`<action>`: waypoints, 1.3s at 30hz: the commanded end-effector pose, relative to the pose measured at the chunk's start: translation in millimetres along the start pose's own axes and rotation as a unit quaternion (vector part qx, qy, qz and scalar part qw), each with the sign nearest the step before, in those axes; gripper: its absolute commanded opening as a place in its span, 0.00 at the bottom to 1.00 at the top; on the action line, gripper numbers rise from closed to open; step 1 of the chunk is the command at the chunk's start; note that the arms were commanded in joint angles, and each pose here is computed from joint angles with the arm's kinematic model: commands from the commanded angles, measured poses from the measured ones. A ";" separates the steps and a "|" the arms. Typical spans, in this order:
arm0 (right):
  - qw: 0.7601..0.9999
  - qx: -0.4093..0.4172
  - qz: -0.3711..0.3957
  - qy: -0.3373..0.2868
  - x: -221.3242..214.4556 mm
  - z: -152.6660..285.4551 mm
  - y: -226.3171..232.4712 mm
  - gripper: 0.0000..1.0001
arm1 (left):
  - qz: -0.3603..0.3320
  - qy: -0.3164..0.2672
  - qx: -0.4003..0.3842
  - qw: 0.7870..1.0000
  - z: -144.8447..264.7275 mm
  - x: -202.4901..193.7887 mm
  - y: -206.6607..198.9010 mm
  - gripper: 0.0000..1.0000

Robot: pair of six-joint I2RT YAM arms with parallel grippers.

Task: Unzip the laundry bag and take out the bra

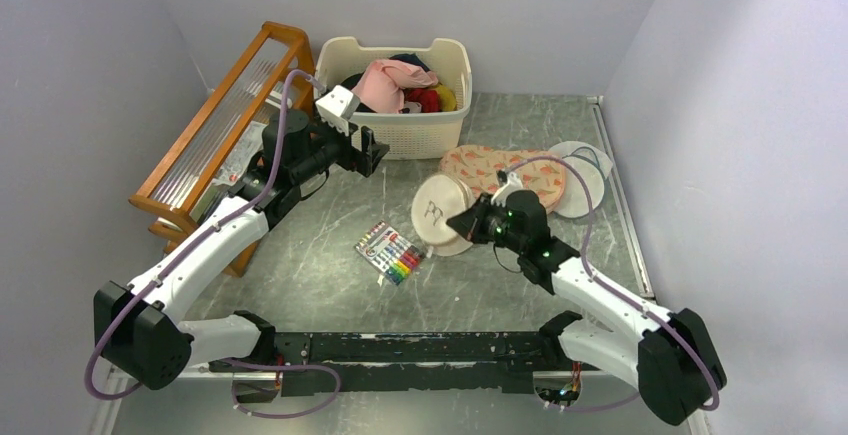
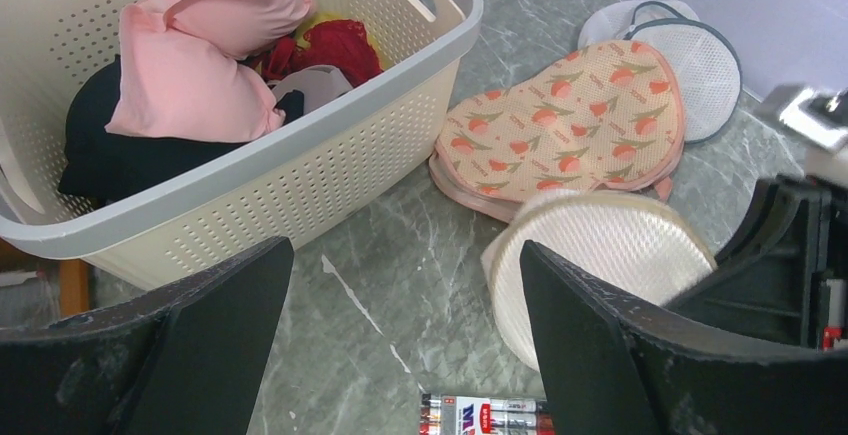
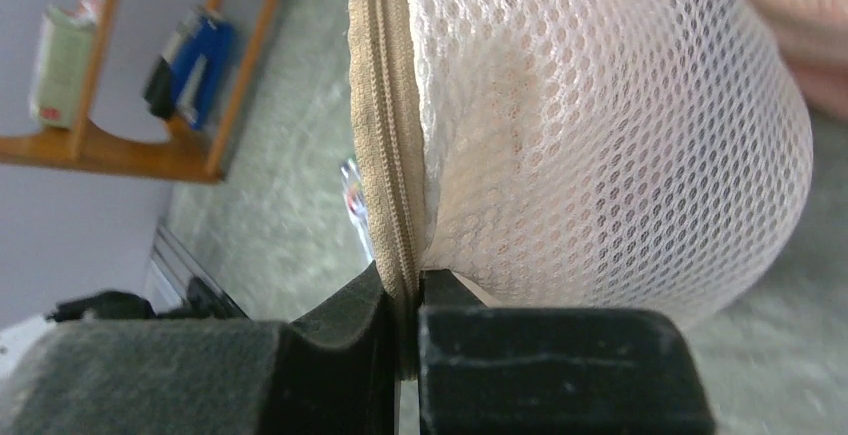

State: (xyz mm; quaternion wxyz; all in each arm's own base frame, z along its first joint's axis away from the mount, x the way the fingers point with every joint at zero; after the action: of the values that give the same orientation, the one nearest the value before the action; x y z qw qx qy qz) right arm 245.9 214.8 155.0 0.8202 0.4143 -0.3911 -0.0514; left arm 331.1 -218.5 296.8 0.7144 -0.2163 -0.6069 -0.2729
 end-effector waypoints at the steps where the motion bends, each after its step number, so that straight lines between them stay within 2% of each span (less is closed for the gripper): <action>1: 0.998 -0.007 -0.018 0.058 -38.6 19.5 -22.2 0.00 | 0.000 -0.008 -0.015 1.000 -1.7 7.1 -5.0 0.96; 3: 0.998 0.003 -0.025 0.060 -41.2 21.5 -21.3 0.00 | -0.005 -0.008 -0.038 0.999 -4.0 5.0 -11.4 0.97; 8: 0.996 0.036 -0.067 0.050 -20.5 23.4 -10.1 0.00 | -0.035 -0.032 -0.172 0.984 -1.1 -0.8 -57.1 0.96; 13: 0.988 0.086 -0.106 0.068 -0.7 25.4 4.6 0.00 | -0.143 -0.069 -0.236 0.959 11.2 -25.8 -105.6 0.93; 18: 0.982 0.105 -0.116 0.102 3.1 27.7 7.4 0.00 | -0.267 -0.051 -0.237 0.933 20.3 -65.6 -127.2 0.89; 24: 0.973 0.136 -0.123 0.136 2.0 40.4 10.2 0.00 | -0.351 -0.053 -0.239 0.904 32.4 -87.3 -124.0 0.78; 29: 0.971 0.148 -0.122 0.145 2.6 48.6 13.6 0.00 | -0.387 -0.041 -0.276 0.879 34.8 -108.1 -151.3 0.71; 33: 0.971 0.150 -0.119 0.144 3.2 50.7 14.4 0.00 | -0.420 -0.029 -0.306 0.854 38.6 -128.2 -184.0 0.70; 39: 0.967 0.164 -0.126 0.149 0.8 52.2 16.7 0.00 | -0.463 -0.014 -0.290 0.838 37.1 -145.1 -190.8 0.61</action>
State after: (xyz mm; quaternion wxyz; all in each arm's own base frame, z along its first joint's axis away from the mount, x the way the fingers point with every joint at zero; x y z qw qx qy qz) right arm 209.8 190.2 169.7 0.7938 0.5691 -0.2086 -0.0507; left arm 150.1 -322.3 158.0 0.4083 -0.1670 -0.5250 -0.7279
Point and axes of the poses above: each gripper's point midway between its finger pads, its own z axis back along the fingers, its own y axis along the line the jaws close on, x = y × z, the point moved 2 cm from there along z, back along the fingers, and after that the axes turned 5 degrees about -z, right-handed, at the moved point
